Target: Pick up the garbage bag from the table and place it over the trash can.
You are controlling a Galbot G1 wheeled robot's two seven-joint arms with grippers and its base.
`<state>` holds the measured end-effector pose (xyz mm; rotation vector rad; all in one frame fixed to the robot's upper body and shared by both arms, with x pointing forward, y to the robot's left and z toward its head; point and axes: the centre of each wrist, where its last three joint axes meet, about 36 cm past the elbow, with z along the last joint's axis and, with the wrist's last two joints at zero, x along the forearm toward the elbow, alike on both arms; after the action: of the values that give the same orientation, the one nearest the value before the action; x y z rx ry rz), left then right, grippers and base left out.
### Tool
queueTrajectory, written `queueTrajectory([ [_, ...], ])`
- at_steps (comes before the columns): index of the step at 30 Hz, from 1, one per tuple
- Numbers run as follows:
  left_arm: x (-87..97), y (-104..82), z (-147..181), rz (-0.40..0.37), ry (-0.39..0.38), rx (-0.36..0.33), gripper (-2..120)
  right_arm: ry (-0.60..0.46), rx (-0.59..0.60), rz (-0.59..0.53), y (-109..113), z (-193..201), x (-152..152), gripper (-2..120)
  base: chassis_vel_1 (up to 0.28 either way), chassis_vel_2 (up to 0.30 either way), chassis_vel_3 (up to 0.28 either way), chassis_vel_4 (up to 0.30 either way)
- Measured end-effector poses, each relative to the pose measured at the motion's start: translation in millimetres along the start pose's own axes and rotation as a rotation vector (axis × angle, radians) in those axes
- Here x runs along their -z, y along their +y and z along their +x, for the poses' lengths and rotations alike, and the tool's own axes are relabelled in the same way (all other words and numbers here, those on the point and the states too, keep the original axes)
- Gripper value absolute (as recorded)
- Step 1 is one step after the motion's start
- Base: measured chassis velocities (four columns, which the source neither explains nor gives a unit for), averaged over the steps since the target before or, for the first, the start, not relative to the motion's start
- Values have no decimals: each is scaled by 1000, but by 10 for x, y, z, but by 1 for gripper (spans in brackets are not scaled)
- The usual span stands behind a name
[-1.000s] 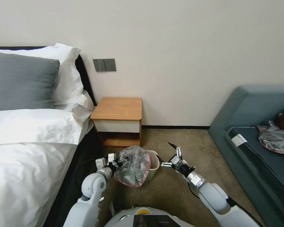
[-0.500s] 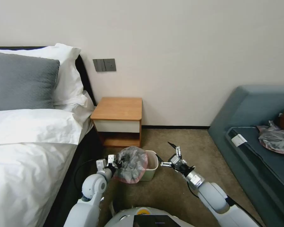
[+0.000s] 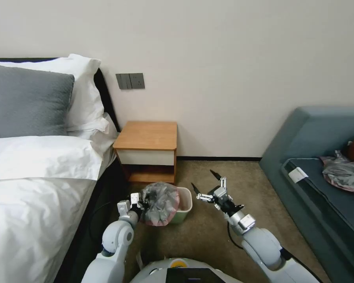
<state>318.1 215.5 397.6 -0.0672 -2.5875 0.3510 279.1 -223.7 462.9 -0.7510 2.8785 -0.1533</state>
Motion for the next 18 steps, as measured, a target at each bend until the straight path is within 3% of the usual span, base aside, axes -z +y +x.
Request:
queueTrajectory([
  [1,0,0,0,0,0,0,8,0,0,0,0,0,0,100,0,0,0,0],
  [4,-68,-31,40,-9,-155,-16,8,39,1,-261,209,-5,419,100,0,0,0,0],
  [5,-68,-31,40,-9,-155,-16,8,39,1,-261,209,-5,419,100,0,0,0,0],
  [9,-68,-85,112,-10,-262,-67,8,133,51,-491,298,6,709,100,0,0,0,0],
  [13,-50,-132,97,-28,-307,-95,8,245,69,-600,305,5,733,100,0,0,0,0],
  [18,-56,-155,108,-35,-329,-122,8,270,70,-628,322,-23,744,100,0,0,0,0],
])
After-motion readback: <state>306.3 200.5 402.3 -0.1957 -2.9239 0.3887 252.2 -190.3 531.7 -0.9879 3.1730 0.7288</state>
